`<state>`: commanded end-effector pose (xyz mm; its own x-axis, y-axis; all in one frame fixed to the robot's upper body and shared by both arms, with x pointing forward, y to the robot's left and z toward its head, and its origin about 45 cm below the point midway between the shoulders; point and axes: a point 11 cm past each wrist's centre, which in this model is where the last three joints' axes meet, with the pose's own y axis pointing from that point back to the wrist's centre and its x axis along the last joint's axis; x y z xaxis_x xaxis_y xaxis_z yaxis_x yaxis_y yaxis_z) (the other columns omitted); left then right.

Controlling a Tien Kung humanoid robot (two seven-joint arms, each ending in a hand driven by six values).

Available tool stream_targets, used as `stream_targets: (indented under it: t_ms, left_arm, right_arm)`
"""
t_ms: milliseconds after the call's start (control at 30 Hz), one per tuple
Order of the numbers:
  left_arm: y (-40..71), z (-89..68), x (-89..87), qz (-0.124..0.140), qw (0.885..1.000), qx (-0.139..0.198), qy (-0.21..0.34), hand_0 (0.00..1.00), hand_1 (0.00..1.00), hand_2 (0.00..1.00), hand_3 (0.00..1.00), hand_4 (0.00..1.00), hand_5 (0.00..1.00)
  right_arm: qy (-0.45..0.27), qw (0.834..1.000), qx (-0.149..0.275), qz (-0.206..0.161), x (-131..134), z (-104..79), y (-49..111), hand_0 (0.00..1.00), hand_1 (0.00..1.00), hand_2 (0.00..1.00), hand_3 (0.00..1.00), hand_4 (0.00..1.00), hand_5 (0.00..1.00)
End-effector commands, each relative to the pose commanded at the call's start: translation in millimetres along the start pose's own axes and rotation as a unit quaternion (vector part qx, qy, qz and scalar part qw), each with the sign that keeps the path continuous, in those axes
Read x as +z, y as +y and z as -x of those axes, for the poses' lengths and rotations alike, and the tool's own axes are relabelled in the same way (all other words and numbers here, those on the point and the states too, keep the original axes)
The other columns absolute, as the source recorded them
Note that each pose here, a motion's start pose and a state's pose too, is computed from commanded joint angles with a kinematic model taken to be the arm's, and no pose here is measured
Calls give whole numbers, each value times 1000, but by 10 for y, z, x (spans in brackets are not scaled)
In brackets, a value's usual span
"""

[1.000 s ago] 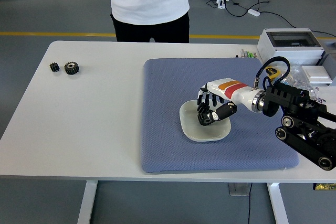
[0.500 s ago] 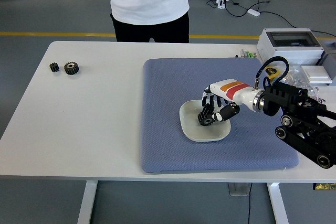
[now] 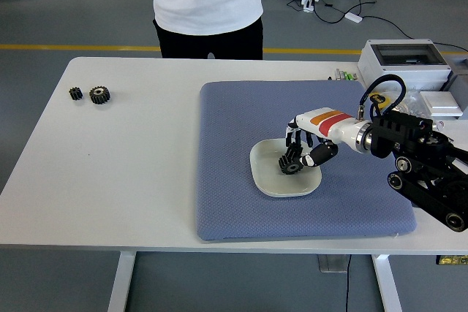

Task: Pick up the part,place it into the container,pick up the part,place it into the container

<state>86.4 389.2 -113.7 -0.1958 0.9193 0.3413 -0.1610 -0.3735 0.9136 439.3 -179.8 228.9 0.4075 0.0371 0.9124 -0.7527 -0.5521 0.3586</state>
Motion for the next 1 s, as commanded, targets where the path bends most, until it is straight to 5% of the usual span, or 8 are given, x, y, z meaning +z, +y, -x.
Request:
stream_targets:
  t_ms: [1000]
  left_arm:
    - [0, -5, -2, 0, 1000, 1, -1, 703, 682, 704, 577, 688, 634]
  right_arm:
    - [-2, 1000, 13, -9, -15, -135, 54, 272, 411, 666, 602, 841, 234]
